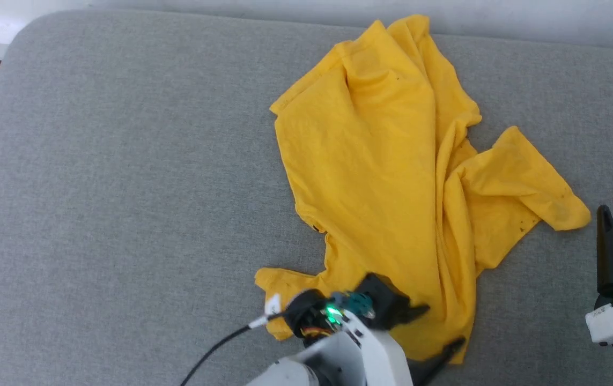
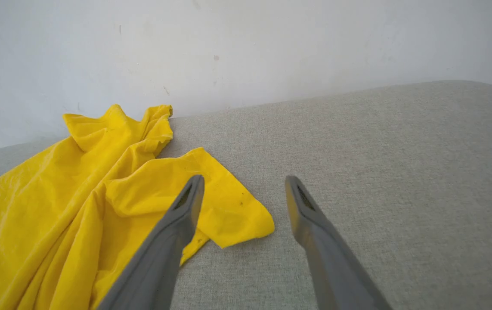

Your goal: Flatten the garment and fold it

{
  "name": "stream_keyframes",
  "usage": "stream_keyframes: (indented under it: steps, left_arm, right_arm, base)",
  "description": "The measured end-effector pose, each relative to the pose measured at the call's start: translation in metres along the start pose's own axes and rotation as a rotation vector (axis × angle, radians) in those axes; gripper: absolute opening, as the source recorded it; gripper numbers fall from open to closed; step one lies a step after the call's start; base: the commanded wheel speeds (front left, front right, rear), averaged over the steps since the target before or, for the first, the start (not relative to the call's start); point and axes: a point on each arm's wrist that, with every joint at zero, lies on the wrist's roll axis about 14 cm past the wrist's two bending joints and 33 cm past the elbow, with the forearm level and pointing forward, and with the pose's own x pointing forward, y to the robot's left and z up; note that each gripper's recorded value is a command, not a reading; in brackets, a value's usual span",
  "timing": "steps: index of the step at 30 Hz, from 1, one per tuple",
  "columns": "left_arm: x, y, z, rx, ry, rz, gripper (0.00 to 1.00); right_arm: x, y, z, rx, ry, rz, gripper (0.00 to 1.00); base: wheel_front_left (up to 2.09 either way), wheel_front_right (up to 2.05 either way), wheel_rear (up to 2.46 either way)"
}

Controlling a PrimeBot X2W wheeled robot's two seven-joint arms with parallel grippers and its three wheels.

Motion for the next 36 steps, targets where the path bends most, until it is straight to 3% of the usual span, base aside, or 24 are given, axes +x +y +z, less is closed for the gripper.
stream_keyframes:
  steps: [6,10,13,23,28,31,32,33,36]
  left_arm:
    - [-0.033,0.055,0.05,-0.056,-0.196,0.199,1.0]
    - [-0.076,0.123,0.071,0.044,-0.266,0.468,1.0]
    - [-0.088,0.15,0.064,0.063,-0.237,0.568,1.0]
    - [-0.052,0.168,0.051,0.049,-0.155,0.561,1.0]
    - [-0.037,0.186,0.019,0.013,-0.011,0.583,1.0]
    - [-0.03,0.197,0.022,0.019,0.001,0.6,1.0]
    - [-0.027,0.199,0.025,0.023,-0.004,0.599,0.44]
    - [-0.025,0.2,0.027,0.025,-0.008,0.593,0.0]
    - [-0.018,0.199,0.032,0.025,-0.021,0.563,0.0]
  right_arm:
    - [-0.002,0.006,0.002,0.002,-0.005,0.017,1.0]
    - [-0.003,0.008,0.002,0.004,-0.005,0.024,1.0]
    - [-0.003,0.008,-0.001,0.004,0.006,0.024,1.0]
    - [-0.004,0.002,-0.009,-0.008,0.039,0.006,1.0]
    - [-0.004,-0.006,-0.011,-0.02,0.049,-0.017,1.0]
    - [-0.004,-0.012,-0.011,-0.024,0.05,-0.034,1.0]
    - [-0.004,-0.014,-0.012,-0.025,0.053,-0.041,1.0]
    - [-0.005,-0.016,-0.013,-0.025,0.056,-0.048,1.0]
    - [-0.006,-0.023,-0.014,-0.027,0.058,-0.067,1.0]
  base:
    - [0.0,0.0,0.0]
    - [0.0,0.0,0.0]
    - [0.0,0.0,0.0]
    - [0.0,0.0,0.0]
    - [0.0,0.0,0.0]
    - [0.0,0.0,0.0]
    - [0.0,0.0,0.0]
    - [0.0,0.0,0.0]
    - [0.0,0.0,0.0]
